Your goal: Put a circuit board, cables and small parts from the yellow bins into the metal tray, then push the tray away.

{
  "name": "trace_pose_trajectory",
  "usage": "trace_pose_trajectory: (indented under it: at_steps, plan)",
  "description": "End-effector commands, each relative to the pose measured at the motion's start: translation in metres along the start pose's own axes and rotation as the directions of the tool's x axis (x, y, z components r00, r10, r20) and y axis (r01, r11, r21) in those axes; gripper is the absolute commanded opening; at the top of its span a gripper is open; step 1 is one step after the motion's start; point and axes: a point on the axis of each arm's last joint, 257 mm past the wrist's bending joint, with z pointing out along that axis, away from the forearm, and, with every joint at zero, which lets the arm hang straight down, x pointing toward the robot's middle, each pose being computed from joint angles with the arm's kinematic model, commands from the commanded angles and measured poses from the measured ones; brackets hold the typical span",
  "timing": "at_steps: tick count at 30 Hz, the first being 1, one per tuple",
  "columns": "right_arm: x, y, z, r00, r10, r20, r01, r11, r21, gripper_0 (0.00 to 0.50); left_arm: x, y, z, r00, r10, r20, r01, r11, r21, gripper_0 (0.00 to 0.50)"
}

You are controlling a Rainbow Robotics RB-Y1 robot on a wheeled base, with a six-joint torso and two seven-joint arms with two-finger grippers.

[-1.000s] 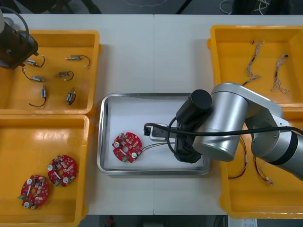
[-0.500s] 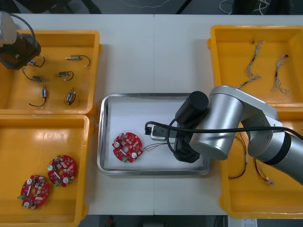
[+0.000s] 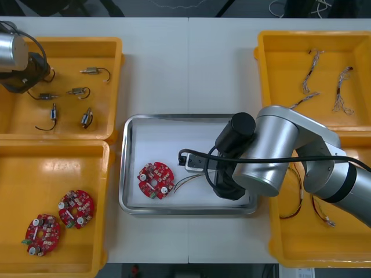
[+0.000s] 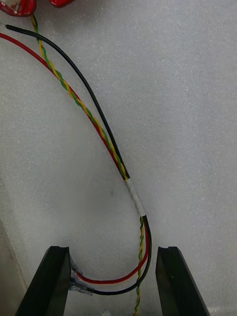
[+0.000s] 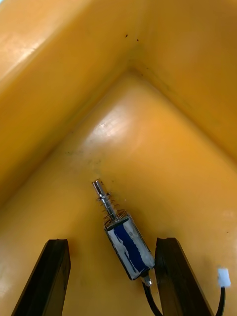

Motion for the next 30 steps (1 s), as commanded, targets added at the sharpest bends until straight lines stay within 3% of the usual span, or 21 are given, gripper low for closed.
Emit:
trace_pose_trajectory:
  at_steps: [1, 10, 13, 14, 15, 21, 30]
  plan:
    - [-0.019, -0.004, -0.025, 0.999, -0.01, 0.045, 0.011, 1.0, -0.003, 0.5, -0.039, -0.023, -0.02, 0.996, 0.047, 0.072, -0.05, 0.998, 0.037, 0.5]
    - [-0.013, -0.027, -0.075, 0.997, 0.063, 0.038, -0.064, 0.998, 0.029, 0.5, -0.031, -0.024, -0.016, 0.997, 0.055, 0.063, -0.057, 0.998, 0.031, 0.491]
    - [-0.007, -0.034, -0.09, 0.995, 0.09, 0.035, -0.092, 0.995, 0.043, 0.5, -0.029, -0.025, -0.015, 0.996, 0.057, 0.062, -0.059, 0.998, 0.03, 0.273]
    - [-0.008, -0.04, -0.097, 0.994, 0.099, 0.054, -0.102, 0.993, 0.059, 0.5, -0.027, -0.025, -0.015, 0.997, 0.056, 0.059, -0.058, 0.998, 0.031, 0.075]
    - [-0.01, -0.046, -0.104, 0.992, 0.106, 0.075, -0.112, 0.991, 0.075, 0.5, -0.026, -0.026, -0.015, 0.997, 0.054, 0.057, -0.056, 0.998, 0.033, 0.003]
    - [-0.012, -0.075, -0.139, 0.973, 0.156, 0.171, -0.182, 0.972, 0.146, 0.5, -0.022, -0.022, -0.012, 0.997, 0.051, 0.051, -0.053, 0.998, 0.028, 0.0]
    - [0.016, -0.127, -0.182, 0.914, 0.302, 0.27, -0.365, 0.904, 0.221, 0.5, -0.03, -0.014, -0.016, 0.998, 0.038, 0.049, -0.039, 0.999, 0.014, 0.0]
